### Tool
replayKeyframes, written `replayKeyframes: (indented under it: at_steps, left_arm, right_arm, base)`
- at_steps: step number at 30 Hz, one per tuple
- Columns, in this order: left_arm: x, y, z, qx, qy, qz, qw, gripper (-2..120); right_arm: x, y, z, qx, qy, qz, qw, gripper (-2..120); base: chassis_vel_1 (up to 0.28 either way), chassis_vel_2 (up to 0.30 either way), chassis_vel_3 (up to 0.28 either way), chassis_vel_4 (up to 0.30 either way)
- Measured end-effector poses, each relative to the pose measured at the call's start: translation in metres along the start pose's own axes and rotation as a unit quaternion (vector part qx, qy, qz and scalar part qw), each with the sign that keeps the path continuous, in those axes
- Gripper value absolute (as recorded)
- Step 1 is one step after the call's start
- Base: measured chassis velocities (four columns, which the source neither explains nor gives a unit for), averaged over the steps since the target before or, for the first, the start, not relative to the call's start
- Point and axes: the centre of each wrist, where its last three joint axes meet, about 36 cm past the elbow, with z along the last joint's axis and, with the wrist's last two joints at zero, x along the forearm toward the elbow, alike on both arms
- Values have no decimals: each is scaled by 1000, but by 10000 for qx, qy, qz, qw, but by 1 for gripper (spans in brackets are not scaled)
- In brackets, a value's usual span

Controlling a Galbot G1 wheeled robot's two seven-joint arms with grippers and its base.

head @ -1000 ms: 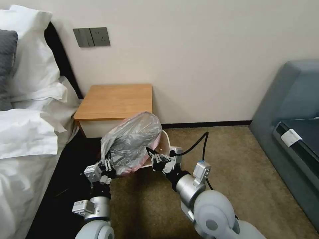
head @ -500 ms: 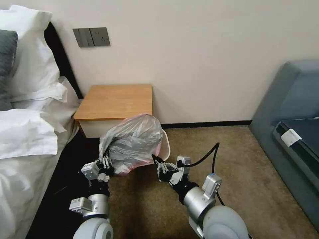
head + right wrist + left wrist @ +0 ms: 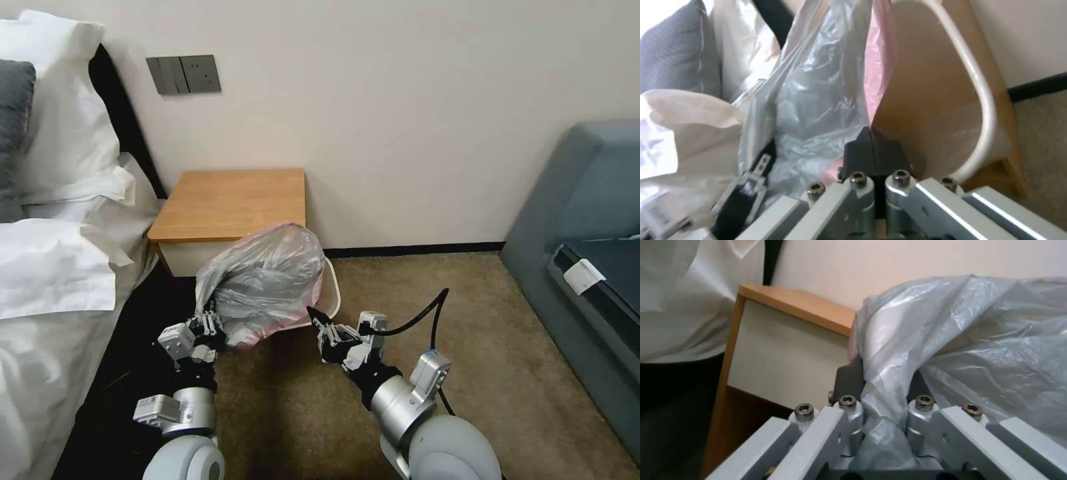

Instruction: Pick up the garbage bag from the table and place it over the trash can.

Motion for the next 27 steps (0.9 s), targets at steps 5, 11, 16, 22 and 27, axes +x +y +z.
replayKeyframes:
  at_steps: [5, 11, 16, 22, 27]
  left_arm:
    - [2, -3, -1, 24, -3, 3, 10000, 8]
    - [4, -3, 0, 17, 6, 4, 10000, 8]
    - [4, -4, 1, 2, 10, 11, 10000, 8]
    - [4, -6, 2, -15, 11, 17, 10000, 8]
    - [4, -6, 4, -16, 18, 15, 10000, 8]
  right_arm:
    - [-17, -6, -3, 42, -36, 5, 10000, 18]
    - [-26, -3, -3, 50, -30, -76, 10000, 36]
    - [-35, -1, -2, 96, -36, -144, 9998, 49]
    - [-30, 14, -5, 187, 52, 113, 9997, 25]
    - [-24, 22, -5, 119, 162, 174, 9996, 14]
  base:
    - [0, 0, 0, 0]
    - [0, 0, 0, 0]
    - [0, 0, 0, 0]
    - [0, 0, 0, 0]
    - [0, 0, 0, 0]
